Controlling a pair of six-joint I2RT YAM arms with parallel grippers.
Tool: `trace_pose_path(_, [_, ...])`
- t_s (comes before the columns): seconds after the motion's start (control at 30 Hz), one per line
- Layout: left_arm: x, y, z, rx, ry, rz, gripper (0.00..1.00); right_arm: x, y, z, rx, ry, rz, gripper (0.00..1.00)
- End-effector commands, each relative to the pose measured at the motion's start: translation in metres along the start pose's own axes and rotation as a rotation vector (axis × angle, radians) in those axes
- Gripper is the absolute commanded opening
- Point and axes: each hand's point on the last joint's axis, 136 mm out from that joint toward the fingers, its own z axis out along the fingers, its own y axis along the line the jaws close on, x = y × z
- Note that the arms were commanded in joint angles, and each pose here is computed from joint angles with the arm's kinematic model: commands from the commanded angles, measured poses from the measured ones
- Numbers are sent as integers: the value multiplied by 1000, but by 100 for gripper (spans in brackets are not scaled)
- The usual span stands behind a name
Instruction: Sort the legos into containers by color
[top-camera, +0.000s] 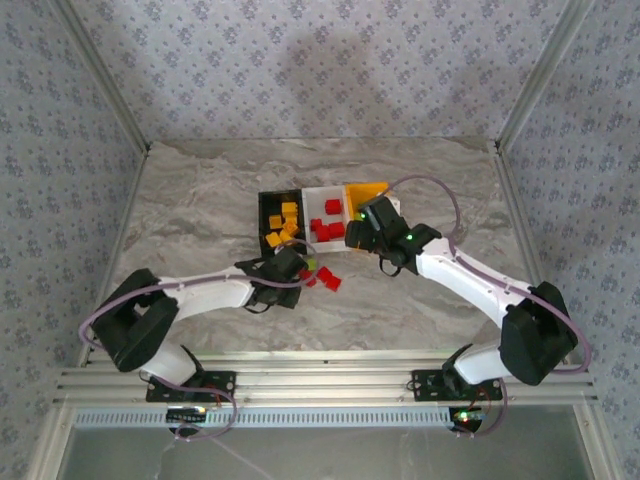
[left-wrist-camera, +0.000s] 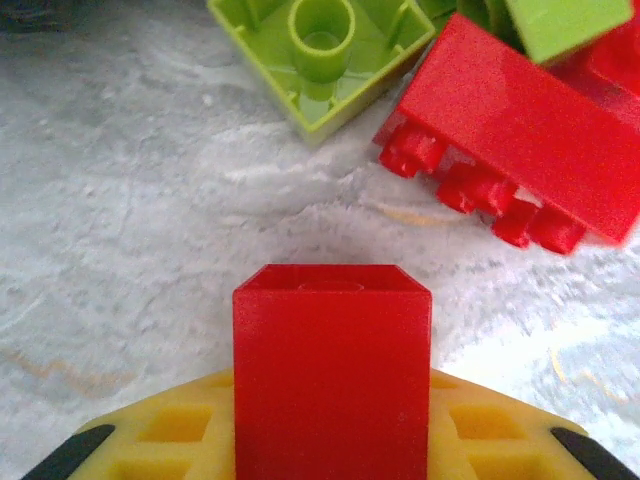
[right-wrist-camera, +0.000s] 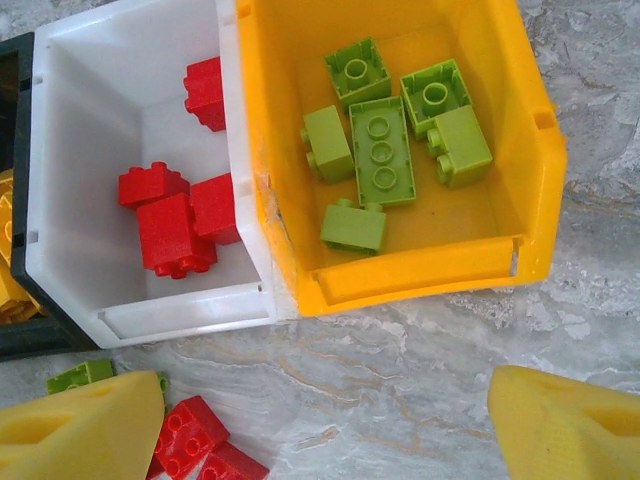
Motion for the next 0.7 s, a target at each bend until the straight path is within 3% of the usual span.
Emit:
trace_pose_path(0.0, [-7, 0, -27, 28, -48, -39, 29, 2, -9, -7, 19, -19, 29, 86])
trace_pose_path(0.17, [-32, -4, -64, 69, -134, -46, 29, 12, -16, -11, 17, -13, 39, 86])
trace_pose_path(0.33, [-92, -20, -79, 106, -193, -36, 27, 25, -28, -13, 34, -4, 47, 87])
trace_pose_path(0.5, [-156, -37, -66, 160, -235, -56, 26, 37, -38, -15, 48, 13, 45, 87])
trace_pose_path(0.67, [-194, -45, -30, 160, -196, -55, 24, 49, -38, -15, 38, 41, 27, 86])
